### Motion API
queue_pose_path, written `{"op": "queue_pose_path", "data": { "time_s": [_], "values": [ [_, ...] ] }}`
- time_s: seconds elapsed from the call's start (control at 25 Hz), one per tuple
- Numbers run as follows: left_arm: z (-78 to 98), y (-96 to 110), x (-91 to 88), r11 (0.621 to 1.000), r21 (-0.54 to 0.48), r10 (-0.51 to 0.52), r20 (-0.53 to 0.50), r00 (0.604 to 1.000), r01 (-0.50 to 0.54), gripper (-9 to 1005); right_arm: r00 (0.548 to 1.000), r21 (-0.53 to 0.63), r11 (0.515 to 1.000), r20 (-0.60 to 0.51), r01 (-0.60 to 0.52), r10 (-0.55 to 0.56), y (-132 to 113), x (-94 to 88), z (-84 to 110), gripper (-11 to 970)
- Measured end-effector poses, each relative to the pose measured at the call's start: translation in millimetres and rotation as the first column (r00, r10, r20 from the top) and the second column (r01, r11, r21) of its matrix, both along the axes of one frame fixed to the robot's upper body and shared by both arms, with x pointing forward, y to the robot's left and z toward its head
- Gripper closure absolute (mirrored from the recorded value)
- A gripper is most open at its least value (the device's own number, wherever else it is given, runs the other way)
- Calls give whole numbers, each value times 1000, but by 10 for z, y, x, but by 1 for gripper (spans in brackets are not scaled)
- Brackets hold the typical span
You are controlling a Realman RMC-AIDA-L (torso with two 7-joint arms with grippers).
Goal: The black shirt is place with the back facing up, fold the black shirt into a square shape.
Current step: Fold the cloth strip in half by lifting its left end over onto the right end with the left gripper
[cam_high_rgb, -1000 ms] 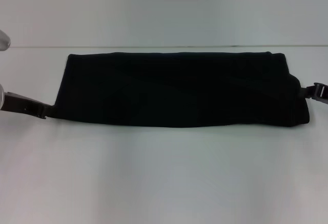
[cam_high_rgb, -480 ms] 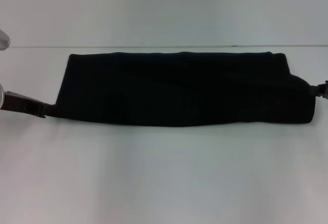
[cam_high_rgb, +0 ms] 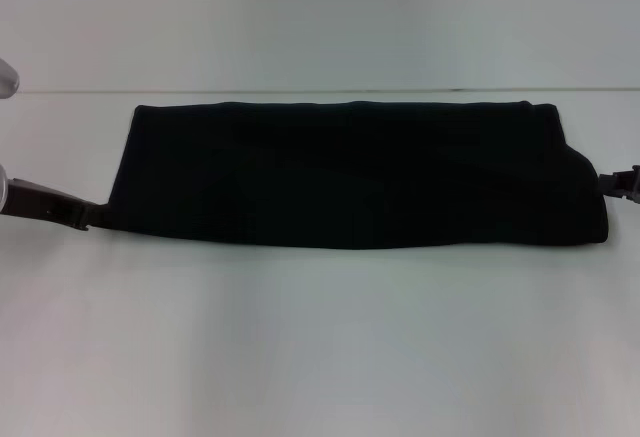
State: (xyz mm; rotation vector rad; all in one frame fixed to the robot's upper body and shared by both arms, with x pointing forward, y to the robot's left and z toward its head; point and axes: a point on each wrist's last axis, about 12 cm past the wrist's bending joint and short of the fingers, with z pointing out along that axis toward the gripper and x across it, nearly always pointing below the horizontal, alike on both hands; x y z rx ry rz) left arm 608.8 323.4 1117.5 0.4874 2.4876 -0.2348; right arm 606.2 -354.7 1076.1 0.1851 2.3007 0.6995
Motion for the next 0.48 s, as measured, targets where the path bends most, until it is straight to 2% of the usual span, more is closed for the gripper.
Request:
{"op": "queue_pose_path", "data": {
  "time_s": [0.24, 0.48],
  "values": [
    [-13, 19, -19, 1000, 1, 6, -4, 1000, -6, 994, 1000, 14, 1000, -7, -2, 2, -112, -89, 11, 802],
    [-31, 16, -44, 1000, -6, 7, -16, 1000, -7, 995, 999, 60, 998, 34, -1, -2, -277, -178, 135, 646]
  ]
}}
